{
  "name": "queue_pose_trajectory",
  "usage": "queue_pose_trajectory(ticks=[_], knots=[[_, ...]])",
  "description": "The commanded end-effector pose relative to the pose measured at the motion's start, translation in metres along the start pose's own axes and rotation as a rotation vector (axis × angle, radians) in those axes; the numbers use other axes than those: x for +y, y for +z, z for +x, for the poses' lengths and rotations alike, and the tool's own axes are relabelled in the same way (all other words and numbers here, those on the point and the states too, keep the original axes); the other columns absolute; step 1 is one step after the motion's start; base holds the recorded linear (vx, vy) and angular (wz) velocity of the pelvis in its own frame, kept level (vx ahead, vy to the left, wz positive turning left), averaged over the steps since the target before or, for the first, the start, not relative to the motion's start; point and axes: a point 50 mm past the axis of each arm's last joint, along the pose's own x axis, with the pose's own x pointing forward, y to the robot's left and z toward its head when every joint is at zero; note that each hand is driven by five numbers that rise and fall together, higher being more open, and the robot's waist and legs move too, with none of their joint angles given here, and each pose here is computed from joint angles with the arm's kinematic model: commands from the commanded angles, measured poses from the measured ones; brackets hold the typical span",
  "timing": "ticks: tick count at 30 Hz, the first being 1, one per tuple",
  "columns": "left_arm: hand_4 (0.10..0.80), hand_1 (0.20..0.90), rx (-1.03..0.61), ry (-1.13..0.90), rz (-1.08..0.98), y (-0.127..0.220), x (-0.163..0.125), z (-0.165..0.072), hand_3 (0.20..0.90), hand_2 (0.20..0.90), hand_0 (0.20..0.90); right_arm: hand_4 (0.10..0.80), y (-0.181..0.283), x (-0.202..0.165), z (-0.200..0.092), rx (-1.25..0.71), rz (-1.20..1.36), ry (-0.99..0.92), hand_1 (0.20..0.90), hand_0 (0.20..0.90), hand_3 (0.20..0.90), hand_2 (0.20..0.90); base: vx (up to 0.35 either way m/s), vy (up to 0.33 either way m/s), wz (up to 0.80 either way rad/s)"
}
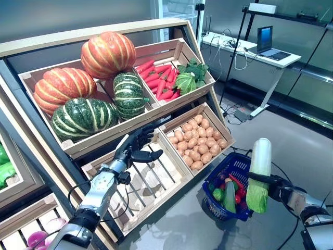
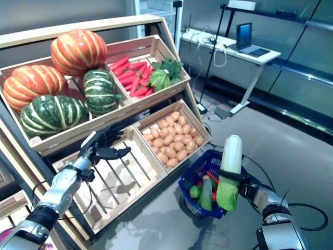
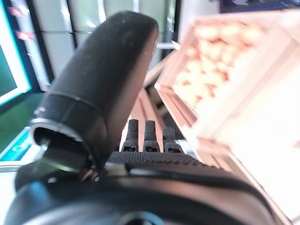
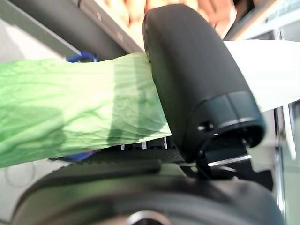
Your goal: Put vegetables into the basket
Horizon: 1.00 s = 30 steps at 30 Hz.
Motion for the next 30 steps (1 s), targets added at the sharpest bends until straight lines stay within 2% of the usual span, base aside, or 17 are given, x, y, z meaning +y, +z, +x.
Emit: queue_pose_trajectory(ticks=[1,8,19,20,30], knots=[[0.8,0.9,-0.306,0.077,0.09,0.073,0.021,0.026,0.9,0.9,0.9,0.4,0.09,0.005,-0.013,-0.336,0.175,-0.048,0.3,0.3,0.3,0.3,-0.229,-0.022,0.16],[0.8,0.9,-0.392,0.056,0.015,0.094,0.013,0.03,0.9,0.9,0.9,0.4,0.136,0.003,-0.029,-0.462,0.286,-0.072,0.3,0.3,0.3,0.3,-0.191,-0.015,0.27],[0.8,0.9,-0.477,0.026,-0.031,0.111,0.003,0.03,0.9,0.9,0.9,0.4,0.18,0.008,-0.048,-0.569,0.255,-0.074,0.3,0.3,0.3,0.3,-0.085,0.003,0.16],[0.8,0.9,-0.481,0.024,-0.038,0.111,0.003,0.03,0.9,0.9,0.9,0.8,0.182,0.008,-0.05,-0.576,0.255,-0.079,0.9,0.9,0.9,0.9,-0.046,-0.008,0.0],[0.8,0.9,-0.5,0.009,-0.064,0.114,0.004,0.027,0.9,0.9,0.9,0.8,0.201,0.019,-0.058,-0.604,0.262,-0.076,0.9,0.9,0.9,0.9,-0.023,-0.023,0.0]])
